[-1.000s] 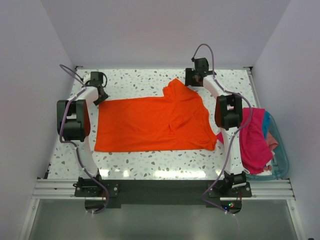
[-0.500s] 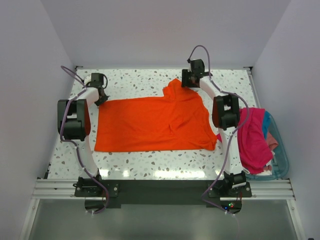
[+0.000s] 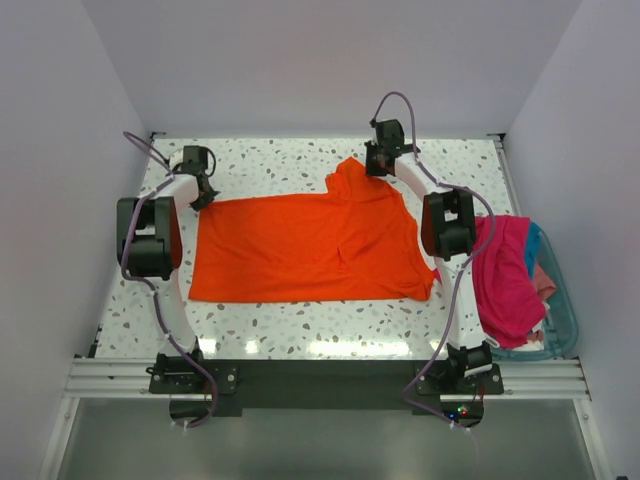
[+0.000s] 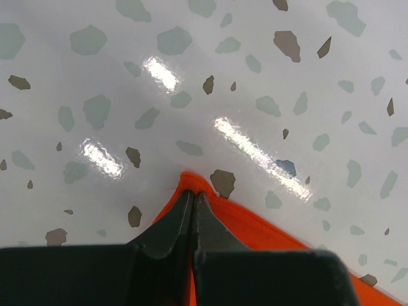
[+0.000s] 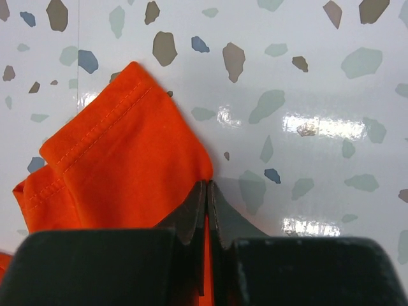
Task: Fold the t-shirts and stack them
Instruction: Fold the tshirt
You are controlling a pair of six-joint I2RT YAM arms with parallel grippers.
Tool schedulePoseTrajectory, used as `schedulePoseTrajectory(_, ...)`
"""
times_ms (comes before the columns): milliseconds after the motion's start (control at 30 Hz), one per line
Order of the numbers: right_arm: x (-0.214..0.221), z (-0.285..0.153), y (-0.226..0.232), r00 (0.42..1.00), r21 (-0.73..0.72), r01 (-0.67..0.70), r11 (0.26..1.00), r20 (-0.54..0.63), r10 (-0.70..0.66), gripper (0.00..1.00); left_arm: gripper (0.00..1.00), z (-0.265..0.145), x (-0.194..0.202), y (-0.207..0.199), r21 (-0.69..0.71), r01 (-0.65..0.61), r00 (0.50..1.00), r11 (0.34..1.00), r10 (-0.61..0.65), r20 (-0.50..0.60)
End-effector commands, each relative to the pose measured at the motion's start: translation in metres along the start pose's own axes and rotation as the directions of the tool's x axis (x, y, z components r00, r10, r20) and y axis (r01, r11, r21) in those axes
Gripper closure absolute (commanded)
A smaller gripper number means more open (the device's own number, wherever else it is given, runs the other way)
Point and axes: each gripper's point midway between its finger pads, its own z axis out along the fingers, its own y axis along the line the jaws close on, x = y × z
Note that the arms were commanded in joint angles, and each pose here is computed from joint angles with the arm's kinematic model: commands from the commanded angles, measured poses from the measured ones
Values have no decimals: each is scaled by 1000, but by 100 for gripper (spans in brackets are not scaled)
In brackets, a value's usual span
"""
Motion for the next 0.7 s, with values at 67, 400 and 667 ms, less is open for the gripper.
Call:
schedulePoseTrajectory(67,-40,-11,-2,993,50,3,999,120,-9,100,100,1,-34,-28,98,26,996,995,-34,82)
schedulePoseTrajectory(400,-114,-46,-7,947,87,-25,996,323,-5,100,100,-10,-84,-53,209,57,979,976,-95,178)
schedulePoseTrajectory(667,-133,-68,-7,927,95,-46,994,375,7,100,100,-11,-105,-55,261,66,970,963,-123,209)
